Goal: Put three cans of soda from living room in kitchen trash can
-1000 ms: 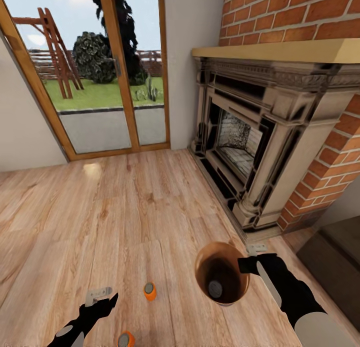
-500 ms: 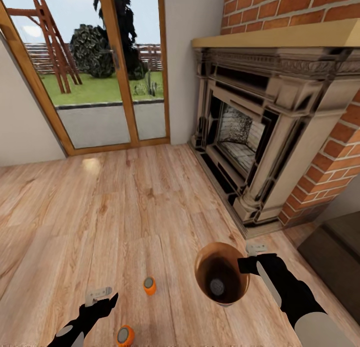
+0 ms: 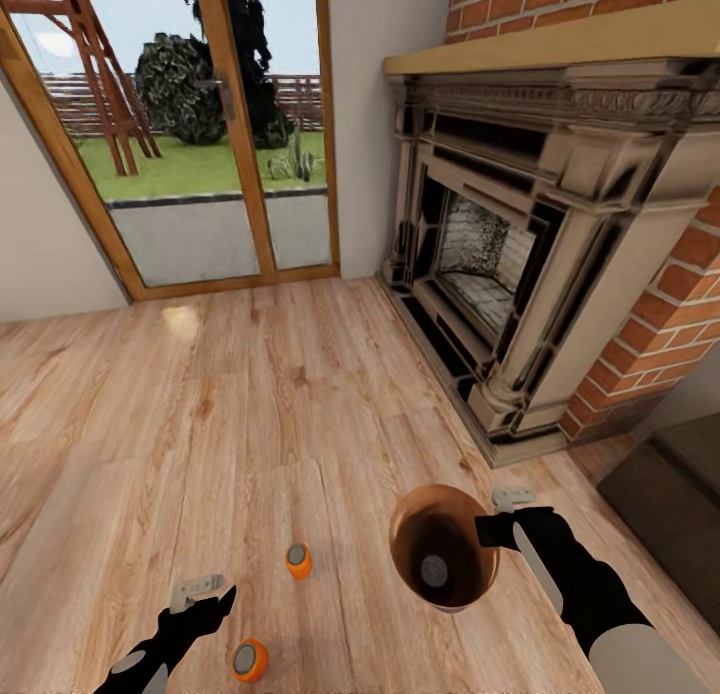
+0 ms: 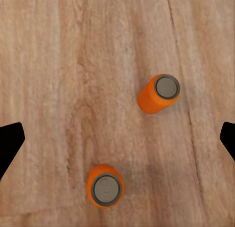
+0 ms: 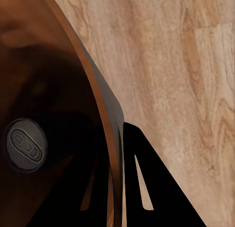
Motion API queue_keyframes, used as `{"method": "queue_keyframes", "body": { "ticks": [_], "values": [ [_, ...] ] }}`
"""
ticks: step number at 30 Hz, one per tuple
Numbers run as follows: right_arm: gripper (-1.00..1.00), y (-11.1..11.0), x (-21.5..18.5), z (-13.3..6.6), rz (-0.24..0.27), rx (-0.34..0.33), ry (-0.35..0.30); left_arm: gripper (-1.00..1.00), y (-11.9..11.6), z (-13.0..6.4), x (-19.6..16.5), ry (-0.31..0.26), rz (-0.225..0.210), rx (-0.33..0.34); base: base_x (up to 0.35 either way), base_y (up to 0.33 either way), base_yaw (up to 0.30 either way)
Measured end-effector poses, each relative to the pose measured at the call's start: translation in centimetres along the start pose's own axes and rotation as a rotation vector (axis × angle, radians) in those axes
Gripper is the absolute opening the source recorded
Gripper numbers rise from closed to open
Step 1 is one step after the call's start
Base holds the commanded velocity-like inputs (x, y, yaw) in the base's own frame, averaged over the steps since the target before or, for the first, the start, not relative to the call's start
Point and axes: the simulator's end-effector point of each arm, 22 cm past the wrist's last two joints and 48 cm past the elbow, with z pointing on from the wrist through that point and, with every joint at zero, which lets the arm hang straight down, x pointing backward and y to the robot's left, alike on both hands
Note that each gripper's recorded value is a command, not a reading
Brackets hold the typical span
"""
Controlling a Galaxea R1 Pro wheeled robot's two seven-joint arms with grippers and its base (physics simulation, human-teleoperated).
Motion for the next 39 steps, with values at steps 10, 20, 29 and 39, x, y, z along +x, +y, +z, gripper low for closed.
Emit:
{"method": "queue_keyframes", "body": {
  "ticks": [10,20,29,39],
  "values": [
    [-1.0,0.0,1.6,2.3,-0.001,0.0,0.016,1.0,0.5,1.6,2.1,0.015,0.0,-0.004,0.0,0.0,0.0],
    [-1.0,0.1,2.2,3.2,0.0,-0.002,0.024,1.0,0.7,2.1,3.0,0.025,0.0,-0.006,0.015,0.0,0.0],
    [-1.0,0.1,2.2,3.3,0.0,-0.003,0.025,1.0,0.7,2.1,3.2,0.028,0.0,-0.007,0.172,0.0,0.0],
    [-1.0,0.6,0.2,2.6,-0.003,-0.014,-0.017,1.0,0.9,2.3,3.9,0.042,0.0,-0.009,0.008,0.0,0.0]
  ]
}}
